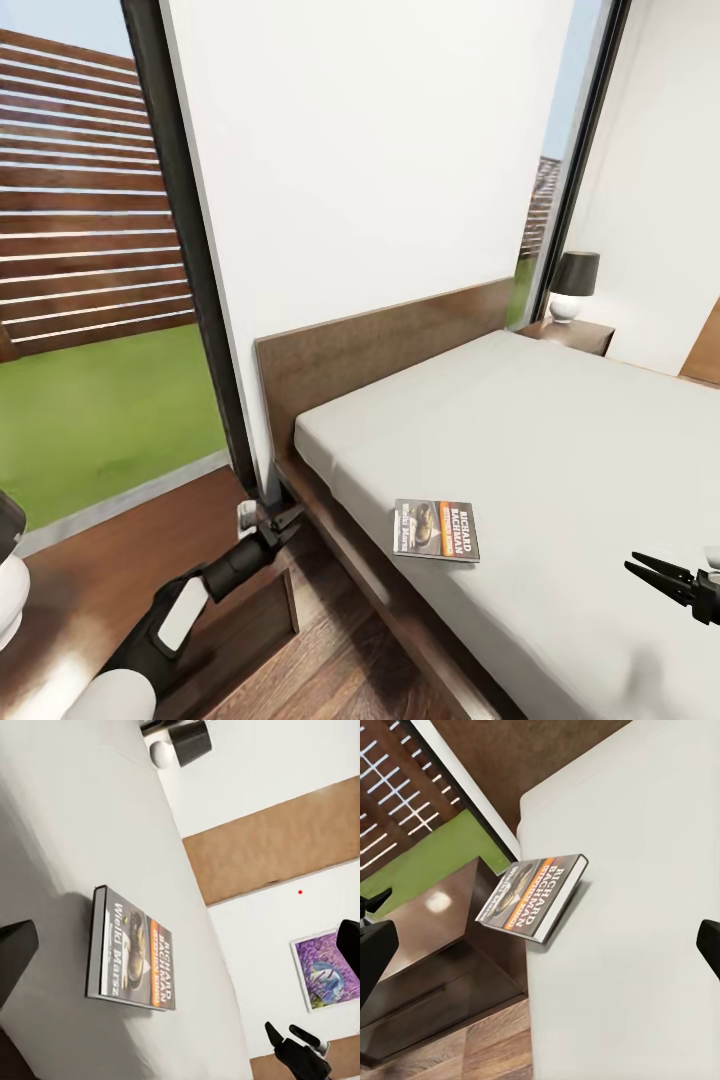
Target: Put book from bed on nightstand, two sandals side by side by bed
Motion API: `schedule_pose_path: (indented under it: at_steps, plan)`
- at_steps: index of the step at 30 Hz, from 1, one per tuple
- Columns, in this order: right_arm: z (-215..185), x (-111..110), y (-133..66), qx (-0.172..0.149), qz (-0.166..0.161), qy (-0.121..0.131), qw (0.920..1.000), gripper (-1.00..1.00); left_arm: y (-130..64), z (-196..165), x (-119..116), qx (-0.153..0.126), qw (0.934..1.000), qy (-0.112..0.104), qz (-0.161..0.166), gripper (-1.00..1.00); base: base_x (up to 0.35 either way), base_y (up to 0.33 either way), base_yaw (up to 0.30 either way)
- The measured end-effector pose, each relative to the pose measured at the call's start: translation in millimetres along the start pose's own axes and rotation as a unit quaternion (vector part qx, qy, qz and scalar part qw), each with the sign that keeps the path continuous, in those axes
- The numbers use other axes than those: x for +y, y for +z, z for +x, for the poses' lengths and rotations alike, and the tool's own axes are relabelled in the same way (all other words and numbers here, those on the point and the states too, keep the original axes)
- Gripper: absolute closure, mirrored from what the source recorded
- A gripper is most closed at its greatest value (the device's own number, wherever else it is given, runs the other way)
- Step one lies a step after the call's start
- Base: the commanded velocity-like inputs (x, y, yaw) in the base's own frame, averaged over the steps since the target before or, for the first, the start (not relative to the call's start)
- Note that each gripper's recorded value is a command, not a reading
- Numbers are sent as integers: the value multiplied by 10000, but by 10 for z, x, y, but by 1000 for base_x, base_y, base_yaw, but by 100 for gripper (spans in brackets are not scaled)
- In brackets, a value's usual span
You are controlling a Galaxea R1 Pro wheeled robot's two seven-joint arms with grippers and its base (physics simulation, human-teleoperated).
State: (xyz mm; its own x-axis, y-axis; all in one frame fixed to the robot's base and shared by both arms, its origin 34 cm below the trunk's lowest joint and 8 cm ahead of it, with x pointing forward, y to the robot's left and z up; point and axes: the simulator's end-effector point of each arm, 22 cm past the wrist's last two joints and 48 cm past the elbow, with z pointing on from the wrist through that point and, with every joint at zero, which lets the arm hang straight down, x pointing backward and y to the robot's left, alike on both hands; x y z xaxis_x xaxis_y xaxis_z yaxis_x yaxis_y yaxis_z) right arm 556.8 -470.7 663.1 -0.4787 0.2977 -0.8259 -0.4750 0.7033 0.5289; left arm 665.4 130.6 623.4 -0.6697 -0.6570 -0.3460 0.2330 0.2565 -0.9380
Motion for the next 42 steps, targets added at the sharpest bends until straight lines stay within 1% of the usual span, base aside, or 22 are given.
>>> schedule_pose_path:
  at_steps: [7,9,11,14,18,21,23,24,25,33,35,36,40,42]
  plan:
    - [0,0,0,0,0,2,10000,-100,-72,-148,171,-266,9991,-92,-329,-100,0,0,0]
    - [0,0,0,0,0,2,10000,-100,-81,-156,202,-294,9988,-107,-382,-100,0,0,0]
    - [0,0,0,0,0,2,10000,-100,-102,-107,307,-289,9980,-192,-522,-100,0,0,0]
    - [0,0,0,0,0,2,10000,-100,-108,-81,346,-278,9977,-225,-575,-100,0,0,0]
    - [0,0,0,0,0,2,10000,-100,-99,-67,354,-285,9976,-216,-588,-100,0,0,0]
    - [0,0,0,0,0,2,10000,-100,-88,-88,363,-358,9974,-117,-616,-100,0,0,0]
    - [0,0,0,0,0,2,10000,-100,-81,-88,407,-388,9966,-76,-723,-100,0,0,0]
    - [0,0,0,0,-1,3,10000,-100,-52,-50,458,-384,9955,-87,-863,-100,0,0,0]
    - [0,0,0,1,-1,4,10000,-100,-34,-28,476,-379,9950,-99,-918,-100,0,0,0]
    - [1,3,0,1,-6,7,10000,-100,46,90,517,-300,9936,-155,-1079,-100,0,0,0]
    - [1,3,0,1,-6,9,10000,-100,110,200,534,-185,9927,-164,-1177,-100,0,0,0]
    - [1,3,0,1,-7,9,10000,-100,153,290,534,-54,9924,-123,-1222,-100,0,0,0]
    - [1,3,0,2,-8,9,10000,-100,217,421,506,140,9924,-59,-1221,-100,0,0,0]
    - [1,3,0,1,-8,9,10000,-100,293,524,452,229,9929,-73,-1164,-100,0,0,0]
